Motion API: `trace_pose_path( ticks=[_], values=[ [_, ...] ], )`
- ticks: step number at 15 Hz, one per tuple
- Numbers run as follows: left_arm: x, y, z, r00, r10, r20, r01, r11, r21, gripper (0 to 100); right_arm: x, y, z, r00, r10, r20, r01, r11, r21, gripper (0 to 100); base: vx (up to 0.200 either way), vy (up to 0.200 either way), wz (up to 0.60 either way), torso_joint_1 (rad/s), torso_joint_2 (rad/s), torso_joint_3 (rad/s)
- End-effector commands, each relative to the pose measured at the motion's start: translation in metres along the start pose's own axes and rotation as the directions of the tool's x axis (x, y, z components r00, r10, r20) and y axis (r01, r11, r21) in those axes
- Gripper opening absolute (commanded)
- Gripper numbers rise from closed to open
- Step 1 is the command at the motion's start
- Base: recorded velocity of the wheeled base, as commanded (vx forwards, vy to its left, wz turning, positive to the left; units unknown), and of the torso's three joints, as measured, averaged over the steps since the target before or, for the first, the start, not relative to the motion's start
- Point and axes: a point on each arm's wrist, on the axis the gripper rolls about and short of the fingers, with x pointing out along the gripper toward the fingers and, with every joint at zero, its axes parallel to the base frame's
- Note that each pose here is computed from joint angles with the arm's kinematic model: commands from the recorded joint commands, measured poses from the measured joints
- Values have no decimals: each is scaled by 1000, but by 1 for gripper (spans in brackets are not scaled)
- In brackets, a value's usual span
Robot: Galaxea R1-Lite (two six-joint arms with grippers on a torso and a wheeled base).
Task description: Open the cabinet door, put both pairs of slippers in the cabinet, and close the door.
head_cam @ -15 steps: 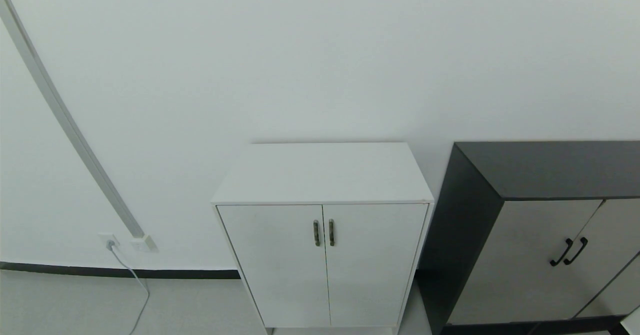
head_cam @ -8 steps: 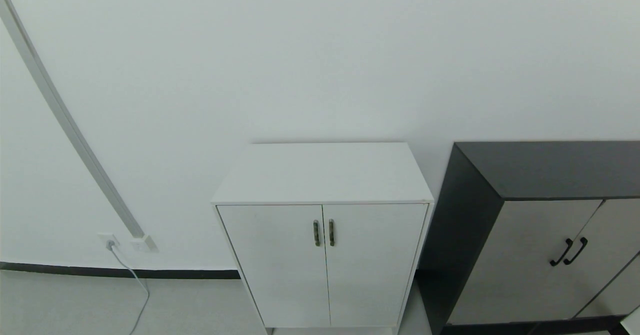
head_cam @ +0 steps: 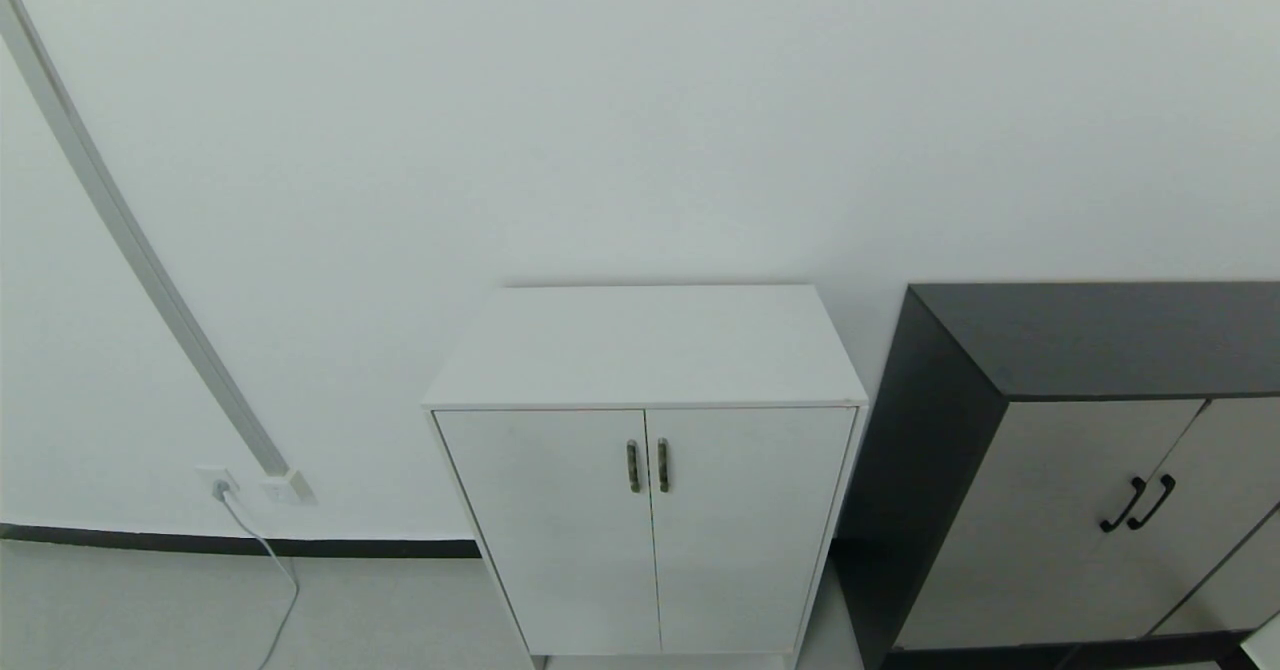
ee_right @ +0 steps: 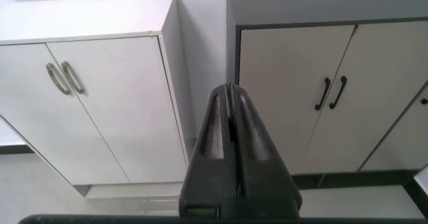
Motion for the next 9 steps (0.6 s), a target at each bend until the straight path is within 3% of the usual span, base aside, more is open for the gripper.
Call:
trace_pose_path(
  ticks=[1,9],
  values=[
    [0,0,0,1000,1,-1,-1,1000,0,0,0,0,0,1000,0,-2,0,1000,0,0,0,0,0,0,0,0],
    [0,0,0,1000,1,-1,-1,1000,0,0,0,0,0,1000,0,-2,0,1000,0,0,0,0,0,0,0,0]
  ],
)
